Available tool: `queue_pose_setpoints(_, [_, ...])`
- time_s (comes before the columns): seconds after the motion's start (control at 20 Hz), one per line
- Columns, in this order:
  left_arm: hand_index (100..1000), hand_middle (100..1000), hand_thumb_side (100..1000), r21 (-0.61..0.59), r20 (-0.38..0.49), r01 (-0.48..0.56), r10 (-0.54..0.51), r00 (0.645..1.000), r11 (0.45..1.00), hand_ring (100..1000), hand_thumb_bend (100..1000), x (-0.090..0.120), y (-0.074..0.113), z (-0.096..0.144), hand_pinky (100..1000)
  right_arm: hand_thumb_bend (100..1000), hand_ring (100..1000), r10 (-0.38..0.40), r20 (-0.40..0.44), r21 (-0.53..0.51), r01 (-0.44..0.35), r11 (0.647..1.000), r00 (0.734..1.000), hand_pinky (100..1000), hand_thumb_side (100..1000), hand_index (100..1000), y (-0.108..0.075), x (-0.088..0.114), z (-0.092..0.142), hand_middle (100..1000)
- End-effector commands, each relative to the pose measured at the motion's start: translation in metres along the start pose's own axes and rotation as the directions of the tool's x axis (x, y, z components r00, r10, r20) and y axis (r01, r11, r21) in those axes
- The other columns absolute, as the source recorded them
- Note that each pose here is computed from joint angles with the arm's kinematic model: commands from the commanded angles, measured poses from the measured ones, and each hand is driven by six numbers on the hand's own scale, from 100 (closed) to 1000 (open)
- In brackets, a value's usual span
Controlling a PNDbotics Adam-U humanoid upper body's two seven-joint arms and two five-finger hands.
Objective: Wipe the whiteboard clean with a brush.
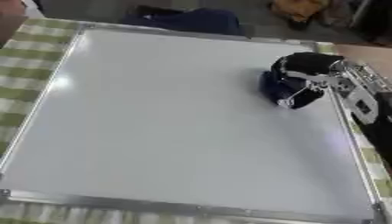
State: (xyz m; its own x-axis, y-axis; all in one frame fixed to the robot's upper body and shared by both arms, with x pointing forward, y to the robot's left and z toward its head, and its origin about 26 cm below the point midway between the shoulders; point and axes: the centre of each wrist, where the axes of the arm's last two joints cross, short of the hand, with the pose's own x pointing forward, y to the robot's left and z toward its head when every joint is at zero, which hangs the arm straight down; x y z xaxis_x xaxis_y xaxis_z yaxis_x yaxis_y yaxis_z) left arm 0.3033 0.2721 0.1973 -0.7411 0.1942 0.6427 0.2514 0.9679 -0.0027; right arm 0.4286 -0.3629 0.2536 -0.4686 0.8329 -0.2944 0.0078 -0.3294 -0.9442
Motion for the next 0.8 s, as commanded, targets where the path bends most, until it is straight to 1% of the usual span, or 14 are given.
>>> queue_pose_setpoints(0.05, [398, 539, 1000, -0.023, 0.025, 0.008, -0.007, 1.000, 1.000, 544, 126, 0.007, -0.001, -0.005, 541, 100, 796, 0.037, -0.029, -0.003, -0.037, 0.999, 0.999, 774, 305, 412, -0.013, -0.011, 0.009, 470])
queue_pose_setpoints(0.15, [398, 539, 1000, -0.023, 0.026, 0.009, -0.008, 1.000, 1.000, 544, 126, 0.007, -0.001, -0.005, 541, 100, 796, 0.036, -0.032, 0.005, -0.036, 0.999, 0.999, 773, 275, 452, -0.012, -0.013, 0.009, 476])
queue_pose_setpoints(0.4, [398, 539, 1000, -0.027, 0.026, 0.008, -0.008, 1.000, 1.000, 544, 126, 0.007, -0.002, -0.005, 542, 100, 797, 0.040, -0.037, 0.009, -0.040, 0.999, 0.998, 771, 193, 488, -0.013, -0.015, 0.010, 478])
queue_pose_setpoints(0.7, [398, 540, 1000, -0.028, 0.026, 0.011, -0.010, 1.000, 1.000, 544, 126, 0.007, -0.001, -0.005, 542, 100, 795, 0.034, -0.059, 0.007, -0.034, 0.999, 0.998, 768, 152, 488, -0.014, -0.019, 0.013, 470])
queue_pose_setpoints(0.8, [398, 540, 1000, -0.028, 0.025, 0.011, -0.010, 1.000, 1.000, 544, 126, 0.007, -0.001, -0.005, 542, 100, 795, 0.030, -0.073, 0.006, -0.030, 1.000, 0.997, 768, 151, 489, -0.014, -0.022, 0.015, 468])
